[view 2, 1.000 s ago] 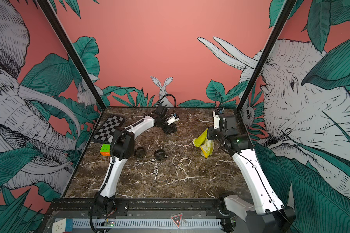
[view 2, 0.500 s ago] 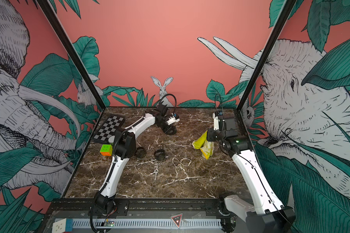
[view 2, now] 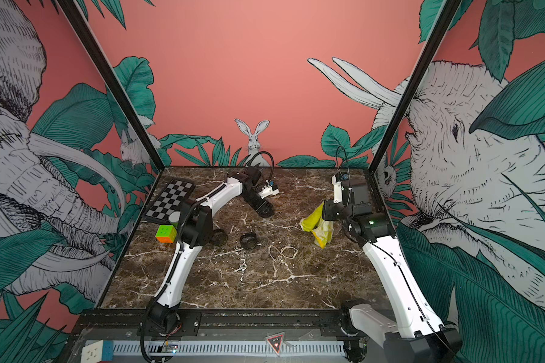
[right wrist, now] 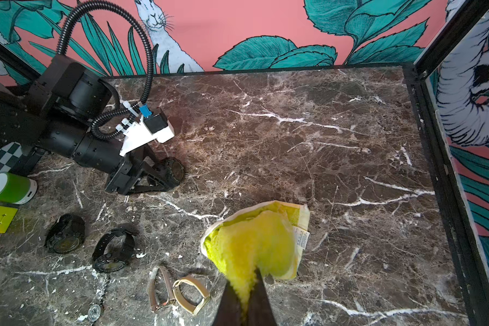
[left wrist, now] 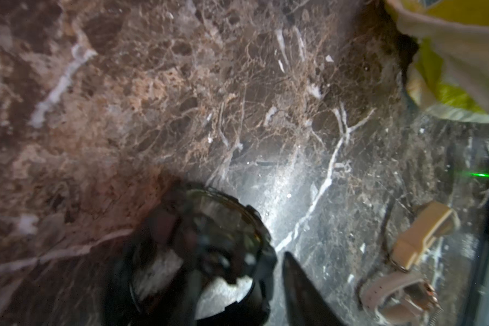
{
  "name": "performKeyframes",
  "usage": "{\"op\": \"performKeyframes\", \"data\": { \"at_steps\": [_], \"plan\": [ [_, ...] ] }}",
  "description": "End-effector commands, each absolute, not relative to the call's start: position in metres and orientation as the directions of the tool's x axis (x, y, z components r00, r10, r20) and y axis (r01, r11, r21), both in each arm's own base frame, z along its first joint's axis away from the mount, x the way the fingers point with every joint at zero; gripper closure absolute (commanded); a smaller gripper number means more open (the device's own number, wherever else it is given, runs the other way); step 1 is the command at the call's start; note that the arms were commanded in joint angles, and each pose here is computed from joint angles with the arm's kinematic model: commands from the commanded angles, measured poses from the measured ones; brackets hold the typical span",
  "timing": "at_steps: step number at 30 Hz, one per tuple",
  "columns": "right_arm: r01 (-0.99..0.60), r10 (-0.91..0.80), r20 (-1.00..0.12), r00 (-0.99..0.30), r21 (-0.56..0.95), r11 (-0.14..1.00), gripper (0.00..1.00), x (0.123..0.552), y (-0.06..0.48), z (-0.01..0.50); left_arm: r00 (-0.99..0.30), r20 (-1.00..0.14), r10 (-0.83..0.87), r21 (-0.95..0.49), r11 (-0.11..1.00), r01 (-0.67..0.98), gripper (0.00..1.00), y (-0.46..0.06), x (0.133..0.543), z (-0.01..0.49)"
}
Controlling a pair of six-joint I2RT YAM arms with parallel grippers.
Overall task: Wipe the watch dial
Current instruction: Place the watch at the center of the board.
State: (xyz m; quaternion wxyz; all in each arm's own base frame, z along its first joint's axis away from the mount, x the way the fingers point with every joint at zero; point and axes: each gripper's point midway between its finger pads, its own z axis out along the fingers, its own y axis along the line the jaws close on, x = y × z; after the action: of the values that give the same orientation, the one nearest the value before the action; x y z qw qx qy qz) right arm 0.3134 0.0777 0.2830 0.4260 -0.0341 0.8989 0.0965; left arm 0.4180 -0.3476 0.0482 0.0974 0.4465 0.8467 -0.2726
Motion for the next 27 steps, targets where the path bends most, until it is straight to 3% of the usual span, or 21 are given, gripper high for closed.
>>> {"op": "performKeyframes", "data": {
  "at_steps": [1, 2, 3, 7, 10, 15, 22, 27],
  "plan": [
    [-0.138, 0.046, -0.8, -0.598, 0.16, 0.978, 1.0, 0.314, 0.077, 0.294, -0.584, -0.448, 0.677, -0.321, 0.487, 0.812, 0.47, -0.347, 0.427, 0.079],
    [-0.138, 0.046, -0.798, -0.601, 0.161, 0.977, 1.0, 0.313, 0.077, 0.293, -0.593, -0.449, 0.668, -0.367, 0.467, 0.804, 0.7, -0.352, 0.421, 0.087],
    [-0.136, 0.048, -0.796, -0.604, 0.161, 0.978, 1.0, 0.313, 0.076, 0.292, -0.604, -0.462, 0.65, -0.403, 0.453, 0.796, 1.0, -0.358, 0.419, 0.093],
    [-0.141, 0.048, -0.793, -0.608, 0.167, 0.976, 1.0, 0.313, 0.078, 0.29, -0.607, -0.484, 0.63, -0.406, 0.452, 0.794, 1.0, -0.365, 0.419, 0.097],
    [-0.142, 0.05, -0.794, -0.606, 0.169, 0.975, 1.0, 0.311, 0.078, 0.291, -0.593, -0.504, 0.628, -0.411, 0.43, 0.804, 0.69, -0.369, 0.416, 0.106],
    [-0.132, 0.049, -0.796, -0.604, 0.16, 0.978, 1.0, 0.307, 0.074, 0.29, -0.547, -0.549, 0.632, -0.321, 0.446, 0.836, 0.52, -0.366, 0.421, 0.113],
    [-0.131, 0.051, -0.793, -0.608, 0.164, 0.978, 1.0, 0.304, 0.074, 0.288, -0.489, -0.621, 0.612, -0.238, 0.446, 0.863, 0.5, -0.357, 0.417, 0.136],
    [-0.139, 0.054, -0.792, -0.608, 0.173, 0.975, 1.0, 0.302, 0.076, 0.289, -0.485, -0.603, 0.633, -0.212, 0.46, 0.862, 0.5, -0.335, 0.392, 0.148]
  ]
}}
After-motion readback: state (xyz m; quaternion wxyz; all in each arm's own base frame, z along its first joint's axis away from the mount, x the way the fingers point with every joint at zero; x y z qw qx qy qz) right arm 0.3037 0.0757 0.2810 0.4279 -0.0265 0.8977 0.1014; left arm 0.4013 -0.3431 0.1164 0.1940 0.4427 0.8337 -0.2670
